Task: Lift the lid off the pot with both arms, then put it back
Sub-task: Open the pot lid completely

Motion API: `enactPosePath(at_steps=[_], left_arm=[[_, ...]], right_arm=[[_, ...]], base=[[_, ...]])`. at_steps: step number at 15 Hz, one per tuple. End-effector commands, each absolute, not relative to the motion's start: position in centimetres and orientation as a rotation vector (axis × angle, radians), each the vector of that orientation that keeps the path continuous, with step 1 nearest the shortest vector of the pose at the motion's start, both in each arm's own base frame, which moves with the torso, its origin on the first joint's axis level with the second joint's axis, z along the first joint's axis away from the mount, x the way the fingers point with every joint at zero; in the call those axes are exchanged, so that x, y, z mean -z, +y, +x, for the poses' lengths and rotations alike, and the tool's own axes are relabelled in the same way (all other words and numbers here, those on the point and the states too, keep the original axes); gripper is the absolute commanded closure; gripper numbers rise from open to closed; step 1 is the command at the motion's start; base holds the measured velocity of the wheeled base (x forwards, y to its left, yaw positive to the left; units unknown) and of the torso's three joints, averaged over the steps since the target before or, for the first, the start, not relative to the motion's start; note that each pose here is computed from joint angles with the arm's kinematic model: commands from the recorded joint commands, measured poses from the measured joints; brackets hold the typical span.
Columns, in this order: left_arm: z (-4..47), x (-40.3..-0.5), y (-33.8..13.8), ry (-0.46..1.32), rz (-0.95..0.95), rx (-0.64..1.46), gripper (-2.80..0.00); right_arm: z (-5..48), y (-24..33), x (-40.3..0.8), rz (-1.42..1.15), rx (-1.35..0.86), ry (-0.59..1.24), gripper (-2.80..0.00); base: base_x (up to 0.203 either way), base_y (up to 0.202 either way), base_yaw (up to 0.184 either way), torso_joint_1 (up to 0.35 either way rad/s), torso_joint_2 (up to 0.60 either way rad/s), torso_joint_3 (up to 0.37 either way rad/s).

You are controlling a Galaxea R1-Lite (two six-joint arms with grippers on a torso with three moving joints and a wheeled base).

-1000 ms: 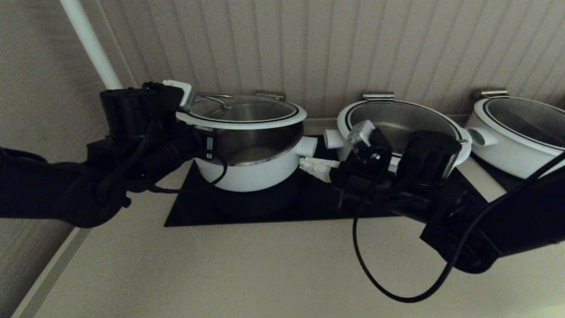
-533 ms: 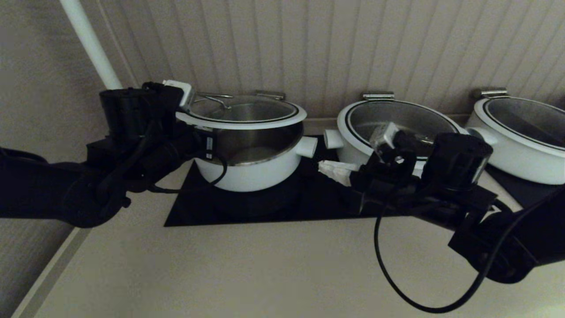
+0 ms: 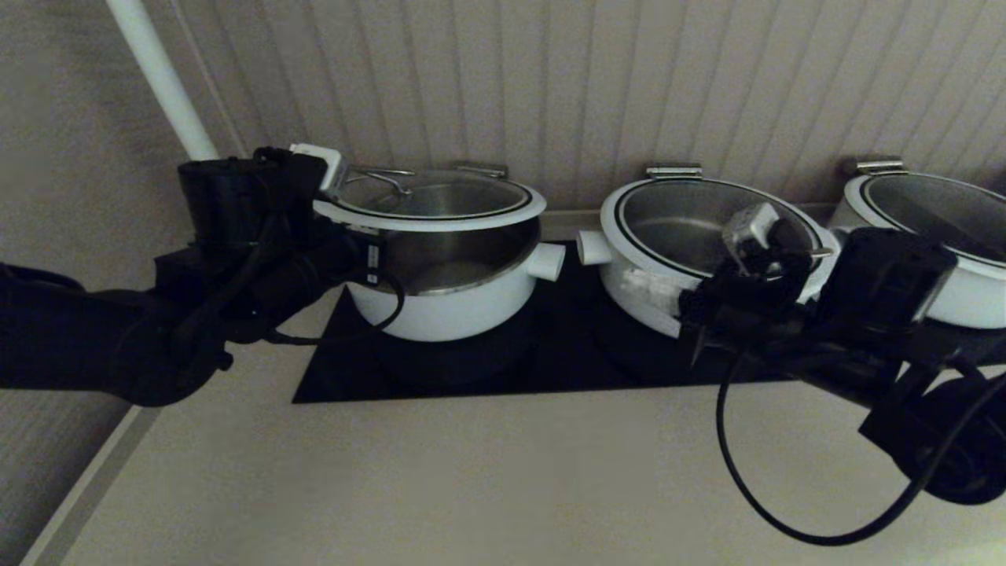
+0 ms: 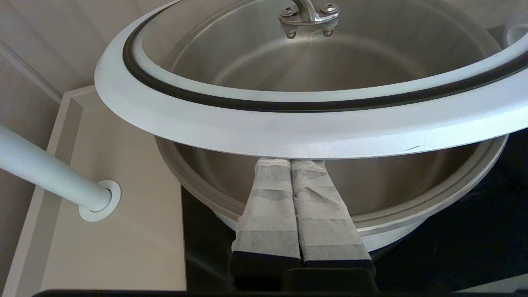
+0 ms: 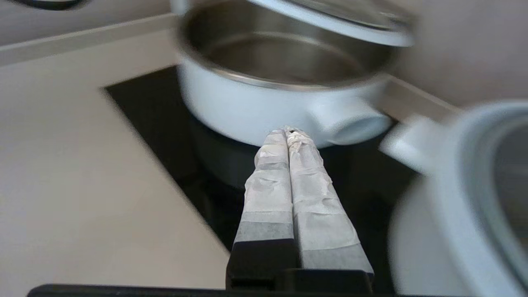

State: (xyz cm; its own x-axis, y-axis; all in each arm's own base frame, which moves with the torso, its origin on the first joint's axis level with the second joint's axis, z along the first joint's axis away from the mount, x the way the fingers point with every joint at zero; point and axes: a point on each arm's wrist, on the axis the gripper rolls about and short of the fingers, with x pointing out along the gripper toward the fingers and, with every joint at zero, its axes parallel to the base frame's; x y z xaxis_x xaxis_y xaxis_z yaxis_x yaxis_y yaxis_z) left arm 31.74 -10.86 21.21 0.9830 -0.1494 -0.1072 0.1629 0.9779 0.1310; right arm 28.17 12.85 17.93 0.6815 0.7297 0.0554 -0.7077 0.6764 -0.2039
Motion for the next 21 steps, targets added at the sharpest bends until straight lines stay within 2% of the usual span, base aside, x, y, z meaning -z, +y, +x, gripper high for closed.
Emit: enactPosePath(at_steps=[1, 3, 13, 21], left_arm=[[31.7, -21.2, -10.9, 0.094, 0.140, 0.157, 0.00], [31.7, -21.2, -10.9, 0.095, 0.140, 0.157, 0.00], [31.7, -21.3, -10.8, 0.092, 0.140, 0.128, 0.00], [31.3, -21.8, -10.7, 0.080, 0.138, 0.129, 0.00]], right_arm=[[27.8, 11.8, -18.3, -0.174, -0.717, -0.142, 0.00], [27.3, 11.3, -18.3, -0.173, -0.639, -0.130, 0.00], [24.0, 9.7, -18.7, -0.170, -0.515, -0.121, 0.00], [17.1, 6.9, -15.7, -0.201, -0.484, -0.006, 0.00]], base=[[0.000, 0.000, 0.000, 0.000, 0.00, 0.000], [0.000, 0.000, 0.000, 0.000, 0.00, 0.000], [0.000, 0.000, 0.000, 0.000, 0.00, 0.000], [0.000, 0.000, 0.000, 0.000, 0.00, 0.000]])
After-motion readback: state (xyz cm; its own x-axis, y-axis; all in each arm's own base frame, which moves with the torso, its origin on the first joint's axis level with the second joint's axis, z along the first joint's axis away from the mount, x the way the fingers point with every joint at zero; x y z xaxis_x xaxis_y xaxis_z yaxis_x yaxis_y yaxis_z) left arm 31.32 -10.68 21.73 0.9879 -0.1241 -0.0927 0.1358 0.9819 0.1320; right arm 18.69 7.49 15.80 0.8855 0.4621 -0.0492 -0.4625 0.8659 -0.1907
